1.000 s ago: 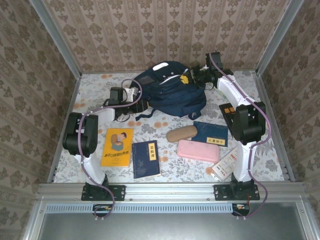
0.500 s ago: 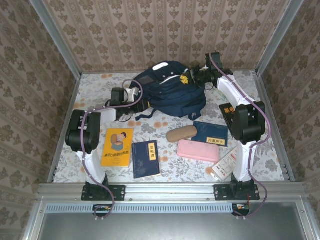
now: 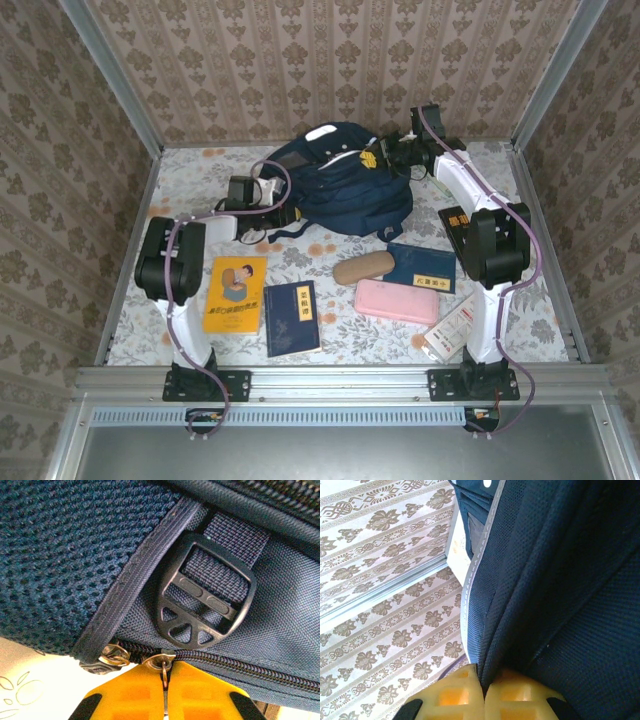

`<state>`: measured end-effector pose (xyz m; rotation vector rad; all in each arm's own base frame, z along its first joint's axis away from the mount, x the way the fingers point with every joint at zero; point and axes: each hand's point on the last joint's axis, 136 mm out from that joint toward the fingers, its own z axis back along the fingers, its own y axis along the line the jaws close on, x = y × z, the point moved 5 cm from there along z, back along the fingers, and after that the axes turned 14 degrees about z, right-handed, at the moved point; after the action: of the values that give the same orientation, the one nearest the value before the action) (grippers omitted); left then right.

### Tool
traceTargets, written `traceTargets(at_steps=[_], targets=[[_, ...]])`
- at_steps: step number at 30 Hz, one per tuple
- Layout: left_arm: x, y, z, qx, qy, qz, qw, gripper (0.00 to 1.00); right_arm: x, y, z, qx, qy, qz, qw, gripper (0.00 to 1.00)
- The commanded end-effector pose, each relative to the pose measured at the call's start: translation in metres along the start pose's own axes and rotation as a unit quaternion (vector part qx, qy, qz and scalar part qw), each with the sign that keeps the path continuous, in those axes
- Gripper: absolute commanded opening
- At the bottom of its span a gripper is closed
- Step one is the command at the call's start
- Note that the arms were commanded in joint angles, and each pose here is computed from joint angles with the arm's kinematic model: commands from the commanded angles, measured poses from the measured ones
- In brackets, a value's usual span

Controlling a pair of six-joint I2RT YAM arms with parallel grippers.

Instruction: Pack the student bag

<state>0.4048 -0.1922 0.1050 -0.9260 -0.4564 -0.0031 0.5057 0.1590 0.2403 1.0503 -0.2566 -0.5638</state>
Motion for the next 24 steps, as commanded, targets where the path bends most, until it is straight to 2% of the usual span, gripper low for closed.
traceTargets(at_steps=[1,8,24], targets=[[-0.001,-0.006,0.011,0.024,-0.005,-0.012,1.0,0.0,0.009,0.027,0.008,0.053,-0.021,0.04,0.998,0.0],[-0.012,-0.013,0.018,0.031,-0.011,0.003,0.999,0.0,0.01,0.02,0.006,0.04,-0.028,0.046,0.998,0.0],[-0.034,-0.047,0.021,0.009,0.017,0.01,1.0,0.01,-0.002,0.002,-0.002,0.003,-0.032,0.068,0.997,0.0]])
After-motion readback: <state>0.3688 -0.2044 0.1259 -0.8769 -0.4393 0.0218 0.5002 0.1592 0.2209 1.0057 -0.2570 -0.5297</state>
